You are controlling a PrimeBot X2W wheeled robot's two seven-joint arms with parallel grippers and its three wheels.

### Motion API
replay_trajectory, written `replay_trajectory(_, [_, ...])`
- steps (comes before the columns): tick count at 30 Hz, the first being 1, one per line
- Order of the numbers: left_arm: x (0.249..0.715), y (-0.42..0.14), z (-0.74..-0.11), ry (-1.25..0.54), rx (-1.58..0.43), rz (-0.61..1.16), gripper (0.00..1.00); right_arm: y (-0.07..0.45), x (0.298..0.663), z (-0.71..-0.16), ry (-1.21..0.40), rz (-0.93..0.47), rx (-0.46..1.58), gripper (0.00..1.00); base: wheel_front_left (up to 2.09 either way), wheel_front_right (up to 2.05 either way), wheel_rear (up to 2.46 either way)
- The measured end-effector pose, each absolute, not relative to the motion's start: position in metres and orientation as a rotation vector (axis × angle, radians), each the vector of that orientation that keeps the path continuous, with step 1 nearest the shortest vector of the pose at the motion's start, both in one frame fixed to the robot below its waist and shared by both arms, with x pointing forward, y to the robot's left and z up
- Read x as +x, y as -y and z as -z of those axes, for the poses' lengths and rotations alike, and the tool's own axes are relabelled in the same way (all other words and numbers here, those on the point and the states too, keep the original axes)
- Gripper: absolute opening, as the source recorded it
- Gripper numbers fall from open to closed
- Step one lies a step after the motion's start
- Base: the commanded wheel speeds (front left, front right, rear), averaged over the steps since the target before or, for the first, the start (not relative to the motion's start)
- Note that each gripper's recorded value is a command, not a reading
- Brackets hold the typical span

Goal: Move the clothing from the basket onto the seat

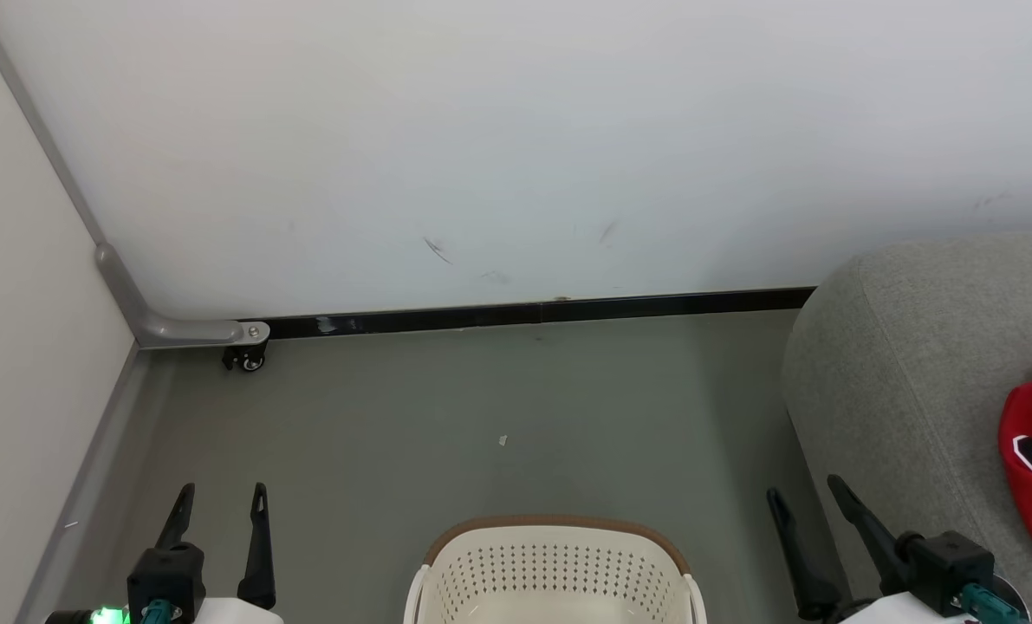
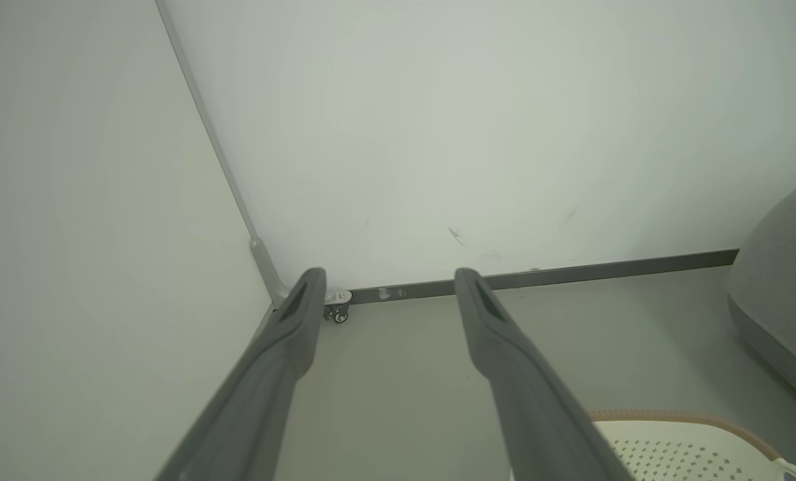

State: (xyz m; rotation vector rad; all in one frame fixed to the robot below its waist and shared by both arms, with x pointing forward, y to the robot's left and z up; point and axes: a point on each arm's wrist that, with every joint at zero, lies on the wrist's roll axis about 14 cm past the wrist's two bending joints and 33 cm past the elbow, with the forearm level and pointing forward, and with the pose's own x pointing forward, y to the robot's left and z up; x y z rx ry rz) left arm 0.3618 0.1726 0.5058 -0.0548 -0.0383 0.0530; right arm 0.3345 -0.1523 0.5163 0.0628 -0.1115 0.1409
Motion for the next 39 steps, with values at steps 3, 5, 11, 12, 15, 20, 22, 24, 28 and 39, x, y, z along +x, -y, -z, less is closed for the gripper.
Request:
replay_trajectory(3, [0.363,-0.174,-0.507,0.041,-0.055,-0.057,1.0,0.153,0.335,-0.517,0.112,-0.14,0.063,1.0,0.0,0.0,0.0])
replay_trajectory(5, [0.363,-0.175,-0.507,0.042,-0.054,-0.059,1.0,0.153,0.335,-0.517,0.112,-0.14,0.063,1.0,0.0,0.0,0.0])
replay_trajectory(11, [0.367,-0.177,-0.51,0.049,-0.042,-0.069,0.85,0.152,0.336,-0.517,0.114,-0.142,0.066,1.0,0.0,0.0,0.0])
replay_trajectory(12, [0.367,-0.178,-0.509,0.049,-0.042,-0.07,0.88,0.152,0.336,-0.518,0.114,-0.142,0.068,1.0,0.0,0.0,0.0])
replay_trajectory(15, [0.36,-0.172,-0.494,0.001,-0.054,-0.068,0.0,0.149,0.334,-0.507,0.081,-0.145,0.076,0.0,0.0,0.0,0.0])
replay_trajectory(20, [0.347,-0.162,-0.469,-0.078,-0.078,-0.065,0.0,0.147,0.326,-0.487,0.016,-0.143,0.087,0.0,0.0,0.0,0.0])
replay_trajectory(22, [0.347,-0.163,-0.467,-0.088,-0.094,-0.066,0.0,0.146,0.324,-0.484,0.008,-0.142,0.099,0.0,0.0,0.0,0.0])
replay_trajectory(24, [0.347,-0.166,-0.466,-0.094,-0.11,-0.074,0.0,0.146,0.324,-0.486,0.014,-0.141,0.12,0.0,0.0,0.0,0.0])
replay_trajectory(28, [0.348,-0.171,-0.462,-0.123,-0.173,-0.094,0.0,0.142,0.325,-0.491,0.03,-0.146,0.169,0.0,0.0,0.0,0.0])
replay_trajectory(39, [0.35,-0.173,-0.452,-0.191,-0.373,-0.117,0.0,0.156,0.328,-0.49,0.018,-0.077,0.395,0.0,0.0,0.0,0.0])
